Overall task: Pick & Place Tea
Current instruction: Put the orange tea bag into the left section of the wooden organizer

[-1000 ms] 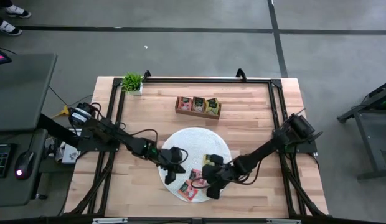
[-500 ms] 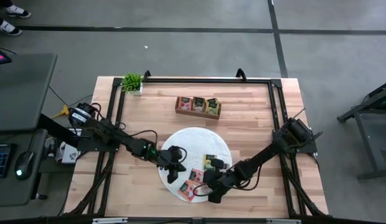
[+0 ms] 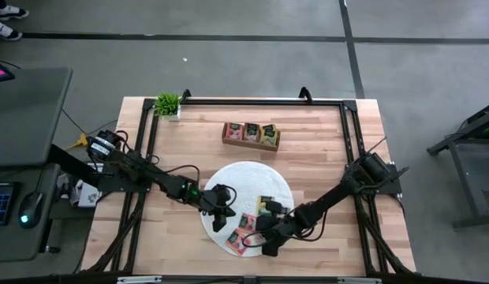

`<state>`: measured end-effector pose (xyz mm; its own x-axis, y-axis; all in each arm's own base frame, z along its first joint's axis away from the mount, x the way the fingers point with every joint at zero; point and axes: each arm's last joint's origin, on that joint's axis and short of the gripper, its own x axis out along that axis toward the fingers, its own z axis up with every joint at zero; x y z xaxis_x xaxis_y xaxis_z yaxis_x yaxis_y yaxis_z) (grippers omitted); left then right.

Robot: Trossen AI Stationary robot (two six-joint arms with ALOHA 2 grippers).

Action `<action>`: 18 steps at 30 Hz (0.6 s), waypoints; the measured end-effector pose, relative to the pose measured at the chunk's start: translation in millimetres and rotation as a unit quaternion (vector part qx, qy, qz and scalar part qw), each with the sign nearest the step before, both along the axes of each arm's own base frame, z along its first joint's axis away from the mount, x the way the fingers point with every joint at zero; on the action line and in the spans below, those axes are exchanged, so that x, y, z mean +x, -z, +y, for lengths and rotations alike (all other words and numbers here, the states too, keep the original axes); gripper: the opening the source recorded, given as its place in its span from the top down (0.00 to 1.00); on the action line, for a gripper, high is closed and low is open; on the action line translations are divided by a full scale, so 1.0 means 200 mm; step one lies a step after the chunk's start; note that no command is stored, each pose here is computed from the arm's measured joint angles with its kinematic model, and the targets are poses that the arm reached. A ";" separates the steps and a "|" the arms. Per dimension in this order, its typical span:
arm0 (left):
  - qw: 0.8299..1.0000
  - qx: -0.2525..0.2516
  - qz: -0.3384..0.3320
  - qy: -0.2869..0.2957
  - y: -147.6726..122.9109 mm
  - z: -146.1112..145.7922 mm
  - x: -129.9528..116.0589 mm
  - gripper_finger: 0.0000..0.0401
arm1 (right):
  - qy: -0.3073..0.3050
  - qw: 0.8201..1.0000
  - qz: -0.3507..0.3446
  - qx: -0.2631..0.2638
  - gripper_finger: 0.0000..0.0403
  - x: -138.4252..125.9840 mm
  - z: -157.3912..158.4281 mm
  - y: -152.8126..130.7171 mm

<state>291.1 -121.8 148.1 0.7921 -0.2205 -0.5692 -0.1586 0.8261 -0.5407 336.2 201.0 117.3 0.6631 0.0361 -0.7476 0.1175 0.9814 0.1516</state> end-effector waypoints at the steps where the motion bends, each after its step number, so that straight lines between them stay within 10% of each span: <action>1: 1.000 -0.001 0.000 -0.001 0.00 0.00 0.00 1.00 | 0.002 1.000 0.001 0.001 1.00 0.01 -0.01 0.01; 18: 0.991 -0.090 0.073 -0.071 0.16 -0.01 0.02 0.95 | 0.020 1.000 0.008 0.018 1.00 0.07 -0.10 0.01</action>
<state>295.5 -124.3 116.7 0.7342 -0.2209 -0.6420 -0.3547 0.6814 -0.6402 349.5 180.5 114.4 0.6524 0.0367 -0.7570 0.1597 0.9698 0.1846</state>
